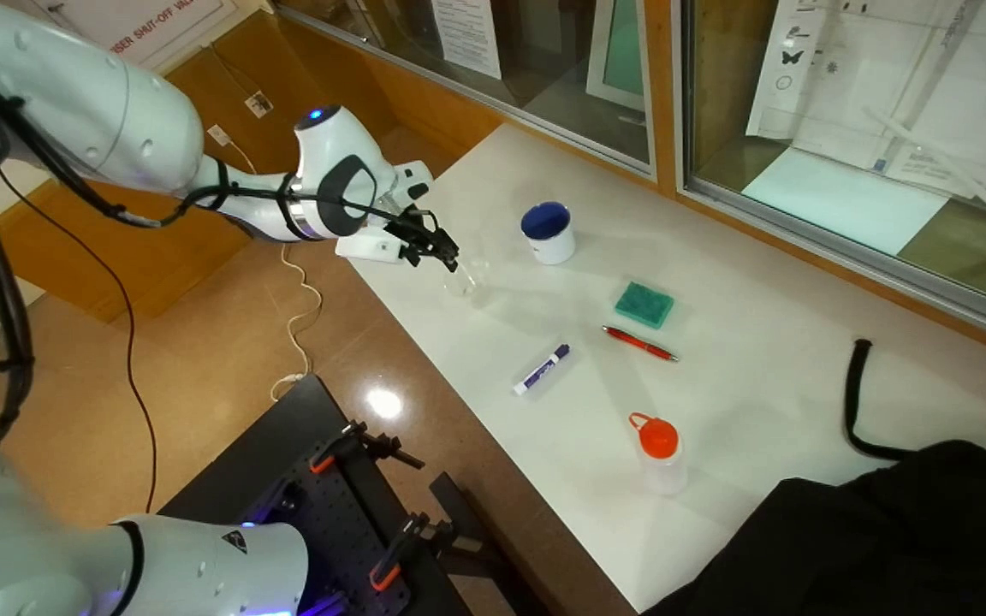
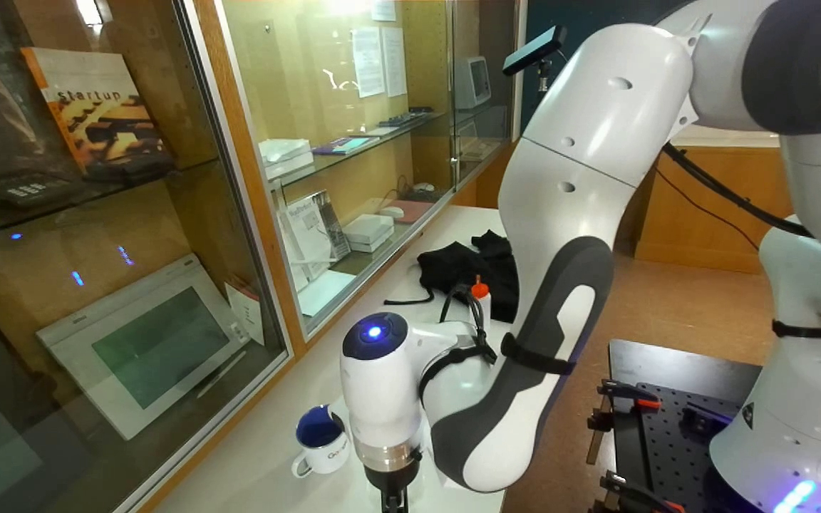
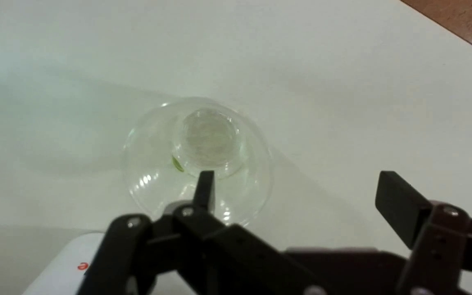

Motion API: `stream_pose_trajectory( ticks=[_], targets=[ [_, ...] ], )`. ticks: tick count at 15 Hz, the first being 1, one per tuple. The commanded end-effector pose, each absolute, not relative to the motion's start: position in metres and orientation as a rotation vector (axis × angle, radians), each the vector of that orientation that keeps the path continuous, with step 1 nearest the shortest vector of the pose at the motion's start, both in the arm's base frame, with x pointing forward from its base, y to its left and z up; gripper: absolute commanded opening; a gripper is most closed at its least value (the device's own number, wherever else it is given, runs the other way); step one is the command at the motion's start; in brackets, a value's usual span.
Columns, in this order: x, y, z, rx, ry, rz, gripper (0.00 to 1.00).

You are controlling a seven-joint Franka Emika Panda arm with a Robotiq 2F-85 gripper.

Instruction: Turn the plastic cup on its side

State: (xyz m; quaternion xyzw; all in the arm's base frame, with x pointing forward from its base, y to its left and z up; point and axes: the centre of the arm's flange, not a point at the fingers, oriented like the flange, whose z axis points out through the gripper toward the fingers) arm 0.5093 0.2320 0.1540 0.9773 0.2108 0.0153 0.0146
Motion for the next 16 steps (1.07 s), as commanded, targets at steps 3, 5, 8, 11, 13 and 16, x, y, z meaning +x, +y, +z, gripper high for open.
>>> stream_pose_trajectory(
  ticks=[3,5,8,11,13,16],
  targets=[
    [0.533,0.232,0.121,3.03,0.561,0.057,0.72],
    [0.536,0.233,0.117,3.028,0.565,0.058,0.59],
    [0.54,0.235,0.114,3.032,0.571,0.06,0.34],
    [0.542,0.238,0.115,3.034,0.576,0.067,0.12],
    [0.541,0.24,0.119,3.035,0.581,0.081,0.01],
    [0.54,0.243,0.129,3.049,0.588,0.107,0.02]
  ],
)
